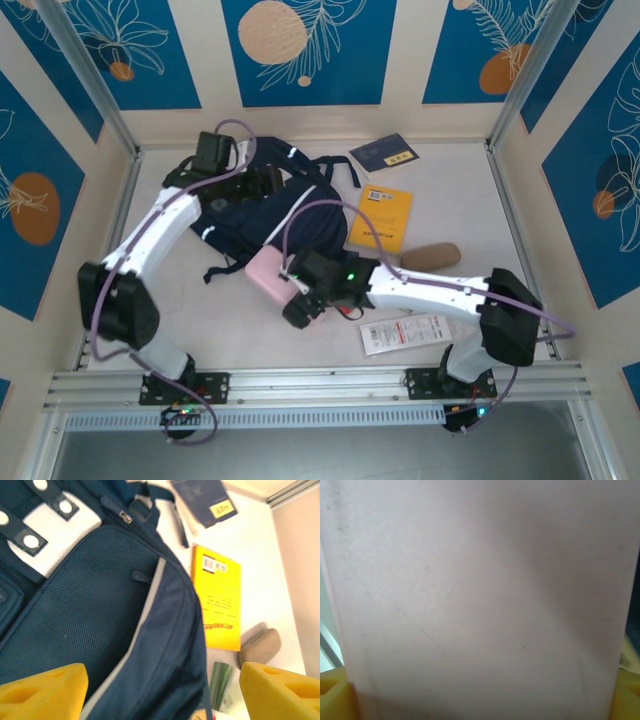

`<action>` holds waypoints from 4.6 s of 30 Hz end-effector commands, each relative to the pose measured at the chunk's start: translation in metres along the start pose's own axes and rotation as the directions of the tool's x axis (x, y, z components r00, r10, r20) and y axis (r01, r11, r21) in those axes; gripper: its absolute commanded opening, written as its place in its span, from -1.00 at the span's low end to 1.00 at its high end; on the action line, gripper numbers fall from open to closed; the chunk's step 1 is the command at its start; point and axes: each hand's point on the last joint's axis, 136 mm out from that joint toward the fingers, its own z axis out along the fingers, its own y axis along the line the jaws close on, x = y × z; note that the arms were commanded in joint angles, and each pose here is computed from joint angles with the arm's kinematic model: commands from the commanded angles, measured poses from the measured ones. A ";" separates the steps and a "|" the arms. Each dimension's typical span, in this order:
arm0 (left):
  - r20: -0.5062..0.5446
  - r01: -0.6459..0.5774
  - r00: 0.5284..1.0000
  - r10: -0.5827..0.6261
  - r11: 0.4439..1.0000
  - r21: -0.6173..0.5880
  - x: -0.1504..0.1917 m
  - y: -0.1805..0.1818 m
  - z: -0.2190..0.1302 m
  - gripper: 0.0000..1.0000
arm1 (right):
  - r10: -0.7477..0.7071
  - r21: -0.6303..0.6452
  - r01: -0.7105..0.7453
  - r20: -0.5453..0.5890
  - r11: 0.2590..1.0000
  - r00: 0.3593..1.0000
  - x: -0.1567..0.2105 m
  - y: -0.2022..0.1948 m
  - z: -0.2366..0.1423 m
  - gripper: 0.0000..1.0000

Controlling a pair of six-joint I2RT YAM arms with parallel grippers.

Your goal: Pack the student bag

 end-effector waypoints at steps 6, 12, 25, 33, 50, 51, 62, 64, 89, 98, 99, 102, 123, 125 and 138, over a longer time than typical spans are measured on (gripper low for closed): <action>-0.019 0.026 1.000 -0.025 0.995 0.093 0.052 -0.010 -0.049 0.85 | 0.080 0.029 -0.085 0.156 0.996 0.985 -0.019 -0.036 -0.029 0.25; -0.061 0.091 0.995 -0.079 0.971 0.221 0.086 -0.022 -0.047 1.00 | 0.085 -0.018 -0.083 0.229 0.996 0.970 -0.032 -0.031 -0.045 0.27; -0.141 0.149 0.985 -0.100 0.906 0.396 0.114 -0.065 -0.025 0.18 | 0.130 -0.054 -0.119 0.293 0.991 0.947 -0.047 -0.033 -0.058 0.26; -0.137 0.179 0.982 -0.133 0.891 0.418 0.109 -0.071 -0.029 -0.43 | 0.159 -0.040 -0.154 0.298 0.987 0.941 -0.042 -0.042 -0.059 0.49; -0.019 0.249 0.963 -0.270 0.857 0.452 0.076 -0.081 -0.054 -0.37 | 0.737 -0.507 -0.541 0.382 0.672 0.558 -0.026 -0.082 -0.136 0.89; -0.015 0.260 0.959 -0.285 0.851 0.456 0.075 -0.081 -0.055 -0.36 | 0.767 -0.555 -0.537 0.368 0.635 0.526 -0.028 -0.082 -0.140 0.86; 0.023 0.326 0.918 -0.396 0.785 0.526 0.060 -0.087 -0.072 -0.40 | 0.973 -0.804 -0.587 -0.049 0.095 0.226 -0.042 -0.088 -0.135 0.92; 0.020 0.333 0.913 -0.407 0.773 0.540 0.059 -0.089 -0.074 -0.40 | 0.969 -0.821 -0.565 -0.069 0.081 0.238 -0.048 -0.083 -0.137 0.93; -0.021 0.382 0.905 -0.424 0.792 0.476 0.078 -0.077 -0.056 0.34 | 0.979 -0.915 -0.377 0.074 0.144 0.192 -0.063 -0.080 -0.182 -0.45; 0.111 0.123 0.984 -0.138 0.983 0.138 0.074 -0.038 -0.052 0.76 | 0.968 -0.837 -0.485 0.223 0.252 0.119 -0.025 -0.107 -0.189 -0.45; 0.112 0.078 0.990 -0.085 0.995 0.062 0.070 -0.030 -0.050 0.76 | 0.961 -0.822 -0.498 0.253 0.275 0.113 -0.019 -0.110 -0.190 -0.45; 0.044 -0.071 0.996 0.074 0.996 -0.055 0.064 -0.024 -0.036 0.75 | 0.945 -0.760 -0.571 0.314 0.310 0.094 0.002 -0.123 -0.189 -0.45; -0.442 -0.645 0.743 0.504 0.716 -0.267 0.069 0.011 0.129 0.97 | 0.913 -0.638 -0.712 0.409 0.293 0.009 0.070 -0.153 -0.192 -0.45; -0.455 -0.649 0.738 0.498 0.710 -0.274 0.071 0.016 0.136 0.97 | 0.916 -0.645 -0.709 0.401 0.285 0.003 0.071 -0.154 -0.190 -0.45; -0.476 -0.576 0.779 0.408 0.765 -0.287 0.082 0.038 0.158 -0.05 | 0.912 -0.643 -0.705 0.410 0.298 0.012 0.071 -0.155 -0.187 -0.46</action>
